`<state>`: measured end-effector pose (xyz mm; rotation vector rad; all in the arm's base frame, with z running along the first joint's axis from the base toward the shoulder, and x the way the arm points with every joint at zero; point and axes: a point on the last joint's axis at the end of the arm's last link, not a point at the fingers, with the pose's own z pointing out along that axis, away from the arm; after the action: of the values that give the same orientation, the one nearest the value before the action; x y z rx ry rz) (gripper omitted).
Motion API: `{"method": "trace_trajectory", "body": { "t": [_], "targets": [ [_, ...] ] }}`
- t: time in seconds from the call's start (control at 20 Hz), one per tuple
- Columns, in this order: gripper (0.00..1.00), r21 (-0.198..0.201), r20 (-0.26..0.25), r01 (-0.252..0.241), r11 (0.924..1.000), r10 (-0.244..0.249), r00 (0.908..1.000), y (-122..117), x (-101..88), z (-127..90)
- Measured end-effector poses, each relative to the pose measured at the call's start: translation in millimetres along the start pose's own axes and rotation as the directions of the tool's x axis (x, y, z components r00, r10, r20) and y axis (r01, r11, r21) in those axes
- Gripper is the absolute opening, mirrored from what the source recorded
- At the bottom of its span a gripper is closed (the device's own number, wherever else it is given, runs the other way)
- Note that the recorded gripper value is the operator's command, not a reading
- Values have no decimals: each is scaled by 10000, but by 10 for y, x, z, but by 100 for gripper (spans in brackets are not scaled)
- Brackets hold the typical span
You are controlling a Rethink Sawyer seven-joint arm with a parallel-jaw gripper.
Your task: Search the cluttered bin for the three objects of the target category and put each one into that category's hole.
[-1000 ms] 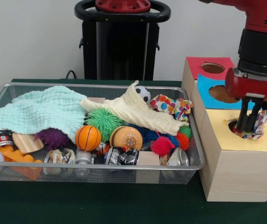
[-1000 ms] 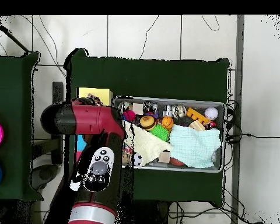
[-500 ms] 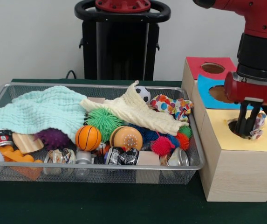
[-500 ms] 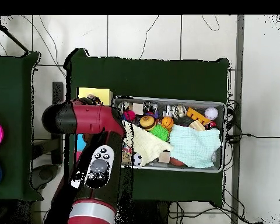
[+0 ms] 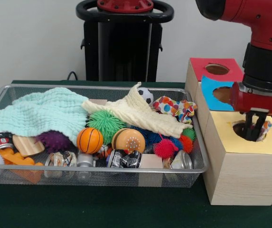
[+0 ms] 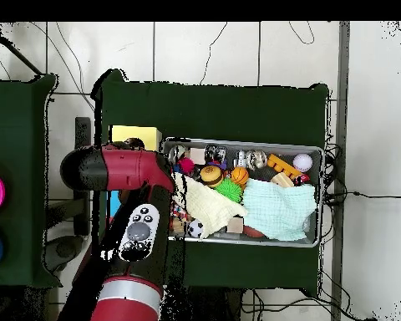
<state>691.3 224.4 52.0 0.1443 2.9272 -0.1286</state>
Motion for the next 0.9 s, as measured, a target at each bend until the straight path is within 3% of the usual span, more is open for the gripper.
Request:
{"method": "trace_trajectory", "body": {
  "t": [0.9],
  "targets": [
    [0,191,-148,134,9997,-131,9998,-1,77,170]
  ]
}}
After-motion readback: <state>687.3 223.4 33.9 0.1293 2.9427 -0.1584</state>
